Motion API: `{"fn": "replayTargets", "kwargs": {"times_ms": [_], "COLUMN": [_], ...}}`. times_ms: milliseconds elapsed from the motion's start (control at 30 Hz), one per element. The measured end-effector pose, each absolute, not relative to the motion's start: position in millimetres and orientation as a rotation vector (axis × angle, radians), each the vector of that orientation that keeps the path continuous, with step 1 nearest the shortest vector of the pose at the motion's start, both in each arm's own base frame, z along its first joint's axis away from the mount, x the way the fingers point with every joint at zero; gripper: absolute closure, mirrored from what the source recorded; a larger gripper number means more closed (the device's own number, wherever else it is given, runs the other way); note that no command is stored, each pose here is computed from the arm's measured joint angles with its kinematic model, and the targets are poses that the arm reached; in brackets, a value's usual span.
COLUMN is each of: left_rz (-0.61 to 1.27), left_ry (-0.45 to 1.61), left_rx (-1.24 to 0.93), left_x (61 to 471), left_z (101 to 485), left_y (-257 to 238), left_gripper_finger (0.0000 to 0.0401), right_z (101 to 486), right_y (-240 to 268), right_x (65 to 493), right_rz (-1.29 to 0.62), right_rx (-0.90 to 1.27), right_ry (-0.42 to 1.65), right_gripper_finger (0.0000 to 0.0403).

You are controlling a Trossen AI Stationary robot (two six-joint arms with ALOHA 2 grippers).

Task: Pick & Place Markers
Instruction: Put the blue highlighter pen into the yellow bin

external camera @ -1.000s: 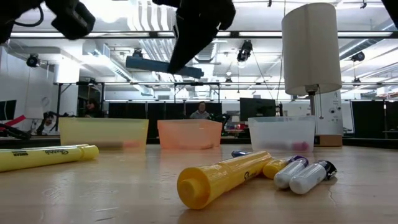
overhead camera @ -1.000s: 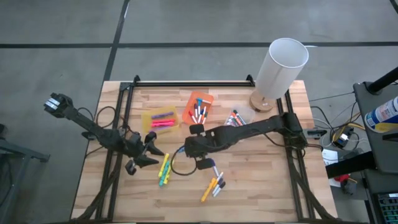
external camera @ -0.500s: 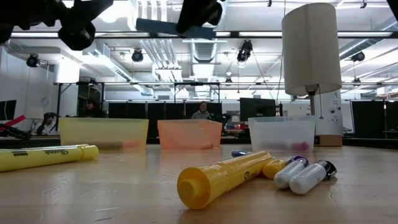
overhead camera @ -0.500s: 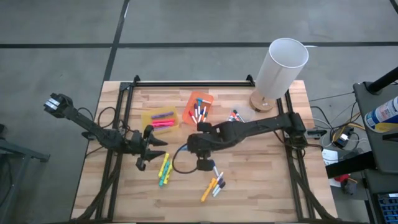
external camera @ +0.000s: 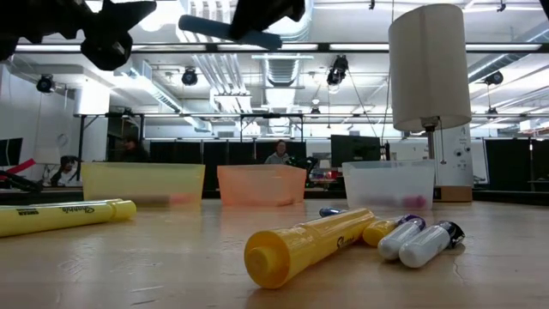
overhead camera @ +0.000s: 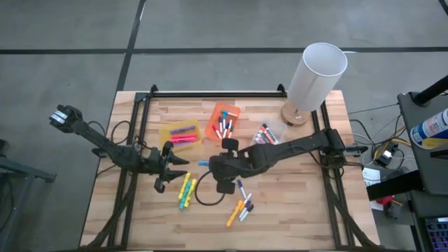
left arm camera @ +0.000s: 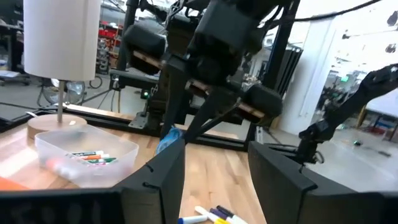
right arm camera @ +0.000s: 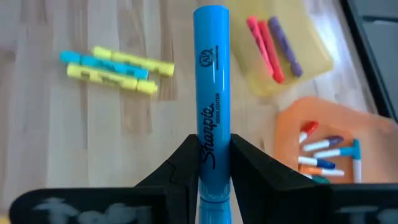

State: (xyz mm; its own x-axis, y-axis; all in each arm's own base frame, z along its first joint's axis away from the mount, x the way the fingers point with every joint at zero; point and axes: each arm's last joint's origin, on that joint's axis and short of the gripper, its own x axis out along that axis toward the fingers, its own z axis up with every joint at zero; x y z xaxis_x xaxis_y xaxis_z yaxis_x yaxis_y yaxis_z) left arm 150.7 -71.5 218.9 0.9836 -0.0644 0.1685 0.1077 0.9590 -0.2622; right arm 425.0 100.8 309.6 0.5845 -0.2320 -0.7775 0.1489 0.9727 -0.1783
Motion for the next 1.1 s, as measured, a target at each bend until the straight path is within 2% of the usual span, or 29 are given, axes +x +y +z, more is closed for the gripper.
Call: {"fn": "replayTargets", "kwargs": {"times_ms": [267, 567, 1100], "left_rz": [-0.062, 0.165, 0.143], "left_ry": [-0.148, -0.123, -0.156], "left_rx": [-0.236, -0.255, -0.254], "left_x": [157.5, 166.4, 184.1], "left_z": [218.1, 215.3, 239.3], "left_y": [-74.8, -73.4, -83.6], "left_gripper_finger": [0.0231, 0.0231, 0.0231], "right_z": [318.2, 324.2, 326.2], "right_y": [95.9, 95.0, 98.0], "right_x": [431.6, 434.9, 440.2], "right_rz": [-0.253, -0.306, -0.227], "right_rx": [-0.106, -0.152, -0.142], "right_ry": [0.836, 0.771, 0.728], "right_gripper_finger": [0.0333, 0.0333, 0.0333]}}
